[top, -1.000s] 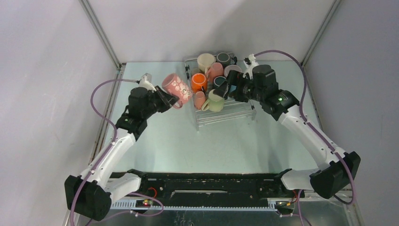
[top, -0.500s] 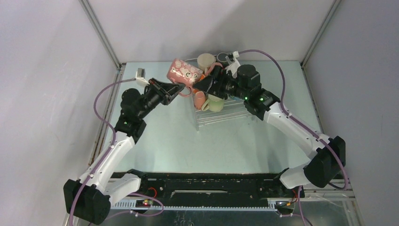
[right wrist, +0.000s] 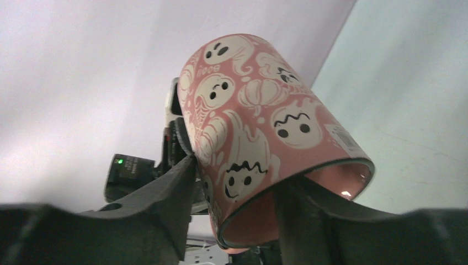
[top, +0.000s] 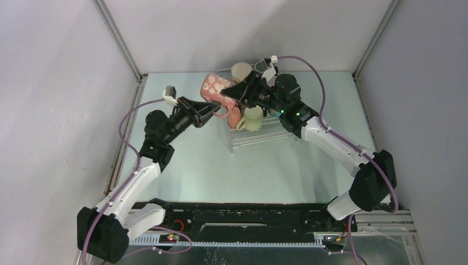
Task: Unload the cups from the dish rack
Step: Place the cup at the center of the board.
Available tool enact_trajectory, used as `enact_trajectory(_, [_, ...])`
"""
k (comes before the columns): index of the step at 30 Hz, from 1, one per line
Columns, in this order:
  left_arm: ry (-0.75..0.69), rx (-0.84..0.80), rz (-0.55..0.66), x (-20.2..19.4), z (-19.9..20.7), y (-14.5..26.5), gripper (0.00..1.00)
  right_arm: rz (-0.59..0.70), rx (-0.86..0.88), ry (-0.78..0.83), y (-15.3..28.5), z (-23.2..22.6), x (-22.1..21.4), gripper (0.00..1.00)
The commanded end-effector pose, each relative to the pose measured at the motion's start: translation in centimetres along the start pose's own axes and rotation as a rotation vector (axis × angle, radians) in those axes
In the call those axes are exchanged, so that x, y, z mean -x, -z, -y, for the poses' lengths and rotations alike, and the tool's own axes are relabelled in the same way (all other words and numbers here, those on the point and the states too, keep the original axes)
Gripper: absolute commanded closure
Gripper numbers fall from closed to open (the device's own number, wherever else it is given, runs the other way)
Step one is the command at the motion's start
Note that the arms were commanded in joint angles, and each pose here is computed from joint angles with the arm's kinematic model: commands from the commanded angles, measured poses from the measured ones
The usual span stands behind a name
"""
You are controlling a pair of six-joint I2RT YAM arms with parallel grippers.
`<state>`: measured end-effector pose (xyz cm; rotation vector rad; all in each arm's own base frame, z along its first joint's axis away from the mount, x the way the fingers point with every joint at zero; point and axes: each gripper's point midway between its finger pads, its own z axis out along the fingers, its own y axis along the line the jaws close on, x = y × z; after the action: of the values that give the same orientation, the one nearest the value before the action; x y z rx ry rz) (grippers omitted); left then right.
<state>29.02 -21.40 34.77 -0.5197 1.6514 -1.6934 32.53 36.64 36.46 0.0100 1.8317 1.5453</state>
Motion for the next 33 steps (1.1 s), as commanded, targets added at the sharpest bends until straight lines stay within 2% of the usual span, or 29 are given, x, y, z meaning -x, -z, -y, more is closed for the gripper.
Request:
enact_trajectory(1, [-0.038, -0.255, -0.013, -0.8, 6.3, 1.4, 1.0, 0.029, 0.1, -0.028, -0.6, -2.1, 0.7, 0.45])
enact_trajectory(5, [-0.001, -0.273, -0.023, -1.1, 6.3, 1.4, 1.0, 0.039, 0.107, -0.055, -0.8, -2.3, 0.9, 0.61])
enact_trajectory(7, [0.017, -0.277, -0.028, -1.3, 6.3, 1.4, 1.0, 0.046, 0.114, -0.062, -0.8, -2.5, 1.1, 0.75])
enact_trajectory(10, [0.039, -0.277, -0.038, -1.5, 6.2, 1.4, 1.0, 0.062, 0.116, -0.062, -0.7, -2.8, 1.4, 1.0])
enact_trajectory(11, [0.045, -0.275, -0.039, -1.6, 6.1, 1.4, 0.99, 0.067, 0.111, -0.06, -0.7, -2.8, 1.4, 1.0])
enact_trajectory(12, [0.046, -0.273, -0.041, -1.7, 6.0, 1.4, 0.94, 0.073, 0.105, -0.054, -0.6, -2.8, 1.5, 1.0])
enact_trajectory(17, [0.038, -0.234, -0.056, -2.1, 4.7, 1.4, 0.42, 0.104, 0.079, -0.034, -0.1, -2.8, 2.1, 1.0])
enact_trajectory(19, [0.023, -0.211, -0.062, -2.4, 4.1, 1.5, 0.29, 0.122, 0.071, -0.02, 0.2, -2.9, 2.4, 1.0])
enact_trajectory(21, [0.003, -0.184, -0.063, -2.6, 3.5, 1.7, 0.2, 0.145, 0.063, 0.002, 0.7, -3.2, 2.9, 1.0])
enact_trajectory(22, [-0.008, -0.168, -0.064, -2.7, 3.2, 1.8, 0.05, 0.156, 0.053, 0.011, 0.9, -3.1, 3.2, 1.0])
enact_trajectory(23, [-0.026, -0.148, -0.066, -2.8, 2.8, 1.9, 0.01, 0.163, 0.037, 0.02, 1.1, -3.0, 3.5, 1.0])
enact_trajectory(27, [-0.112, -0.061, -0.081, -3.2, 1.2, 2.3, 0.0, 0.18, -0.06, 0.073, 2.2, -2.0, 5.0, 1.0])
enact_trajectory(33, [-0.367, 0.099, -0.115, -3.2, -0.8, 3.5, 0.0, 0.186, -0.307, 0.158, 6.0, 2.0, 7.5, 1.0])
